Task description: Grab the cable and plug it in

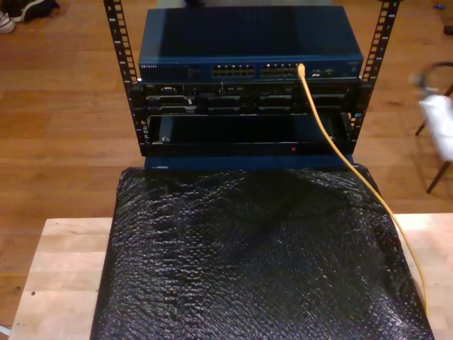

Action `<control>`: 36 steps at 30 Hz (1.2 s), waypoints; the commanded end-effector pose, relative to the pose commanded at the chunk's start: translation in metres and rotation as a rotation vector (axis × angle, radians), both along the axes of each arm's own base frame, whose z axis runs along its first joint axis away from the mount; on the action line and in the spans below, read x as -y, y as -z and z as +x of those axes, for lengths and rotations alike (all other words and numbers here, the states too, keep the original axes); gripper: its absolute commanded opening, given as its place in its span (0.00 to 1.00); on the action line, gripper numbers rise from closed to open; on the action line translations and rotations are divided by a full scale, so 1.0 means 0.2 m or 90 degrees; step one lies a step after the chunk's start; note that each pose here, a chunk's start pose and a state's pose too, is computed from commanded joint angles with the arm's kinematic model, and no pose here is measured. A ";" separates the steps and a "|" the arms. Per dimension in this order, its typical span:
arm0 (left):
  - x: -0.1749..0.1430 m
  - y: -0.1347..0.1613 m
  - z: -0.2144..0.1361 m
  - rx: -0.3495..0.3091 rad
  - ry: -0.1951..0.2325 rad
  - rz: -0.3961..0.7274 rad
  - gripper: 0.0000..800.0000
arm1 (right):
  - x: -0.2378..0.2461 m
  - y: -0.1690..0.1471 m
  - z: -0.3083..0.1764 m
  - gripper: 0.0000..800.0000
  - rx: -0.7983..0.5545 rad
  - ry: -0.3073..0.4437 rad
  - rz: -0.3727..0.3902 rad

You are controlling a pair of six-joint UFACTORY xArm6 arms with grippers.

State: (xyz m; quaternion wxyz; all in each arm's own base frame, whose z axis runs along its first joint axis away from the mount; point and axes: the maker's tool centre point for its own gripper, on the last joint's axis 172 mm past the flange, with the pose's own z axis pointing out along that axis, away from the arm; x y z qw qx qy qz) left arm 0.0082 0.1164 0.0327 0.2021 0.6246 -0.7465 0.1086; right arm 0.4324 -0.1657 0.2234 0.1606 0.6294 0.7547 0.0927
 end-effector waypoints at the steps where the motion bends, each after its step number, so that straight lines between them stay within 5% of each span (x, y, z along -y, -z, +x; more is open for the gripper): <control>1: 0.00 0.00 0.00 0.000 0.000 0.000 1.00 | 0.04 0.01 -0.07 1.00 -0.019 0.000 0.005; 10: 0.00 0.00 0.00 0.000 0.000 0.000 1.00 | 0.29 0.03 -0.87 1.00 -0.175 0.077 0.108; 14: 0.00 0.00 0.00 0.000 0.000 0.000 1.00 | 0.34 0.04 -1.14 1.00 -0.183 0.096 0.115; 25: 0.00 0.00 0.00 0.000 0.000 0.001 1.00 | 0.30 0.30 -1.73 1.00 -0.252 0.052 0.120; 36: 0.00 0.00 0.00 0.000 0.000 0.000 1.00 | 0.02 0.69 -2.07 1.00 -0.281 0.062 0.207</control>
